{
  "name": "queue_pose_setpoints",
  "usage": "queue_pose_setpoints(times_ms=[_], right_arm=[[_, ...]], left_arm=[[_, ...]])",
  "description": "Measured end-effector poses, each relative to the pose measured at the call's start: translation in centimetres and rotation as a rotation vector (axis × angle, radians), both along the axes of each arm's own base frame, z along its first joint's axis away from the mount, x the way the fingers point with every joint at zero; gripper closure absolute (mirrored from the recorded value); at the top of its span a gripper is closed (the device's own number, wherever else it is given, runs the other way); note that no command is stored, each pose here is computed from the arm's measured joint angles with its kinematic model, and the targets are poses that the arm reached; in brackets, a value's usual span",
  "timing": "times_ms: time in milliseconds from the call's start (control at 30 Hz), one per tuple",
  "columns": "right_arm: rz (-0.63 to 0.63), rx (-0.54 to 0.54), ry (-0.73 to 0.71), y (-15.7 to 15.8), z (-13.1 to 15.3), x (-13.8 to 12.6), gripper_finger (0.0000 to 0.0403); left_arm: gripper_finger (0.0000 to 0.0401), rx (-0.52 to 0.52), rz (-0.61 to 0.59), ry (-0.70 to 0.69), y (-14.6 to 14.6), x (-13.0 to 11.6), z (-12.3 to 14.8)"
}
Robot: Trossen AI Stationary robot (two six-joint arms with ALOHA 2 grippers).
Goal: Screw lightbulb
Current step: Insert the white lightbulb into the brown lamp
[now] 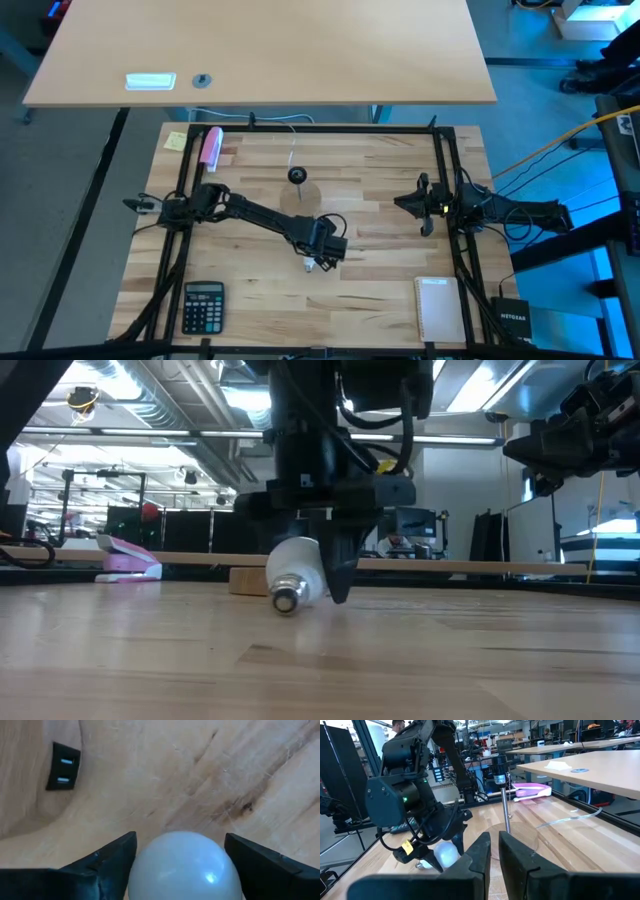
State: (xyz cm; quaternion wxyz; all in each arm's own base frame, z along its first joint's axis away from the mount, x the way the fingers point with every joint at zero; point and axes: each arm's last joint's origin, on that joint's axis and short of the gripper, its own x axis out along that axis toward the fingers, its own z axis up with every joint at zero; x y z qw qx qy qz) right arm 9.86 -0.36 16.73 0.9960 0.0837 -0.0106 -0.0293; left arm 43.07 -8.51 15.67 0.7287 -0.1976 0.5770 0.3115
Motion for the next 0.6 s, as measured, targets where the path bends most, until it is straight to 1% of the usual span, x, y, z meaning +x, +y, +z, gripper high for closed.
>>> queue_pose_setpoints(times_ms=[133,267,400,500,600], right_arm=[[0.0,0.0,0.0,0.0,0.0,0.0,0.0361],[0.0,0.0,0.001,0.0,0.0,0.0,0.0361],[0.0,0.0,0.001,0.0,0.0,0.0,0.0361],[0.0,0.0,0.001,0.0,0.0,0.0,0.0361],[0.0,0.0,0.001,0.0,0.0,0.0,0.0361]], left_arm=[[0.0155,0.005,-0.029,0.009,0.1,0.0,0.0],[0.0156,0.009,-0.045,0.015,0.0,-0.1,0.0],[0.0141,0.016,-0.059,0.017,0.0,0.0,0.1],[0.014,0.019,-0.067,-0.005,0.0,0.3,0.8],[0.0148,0.039,-0.09,-0.049,-0.1,0.7,2.1]])
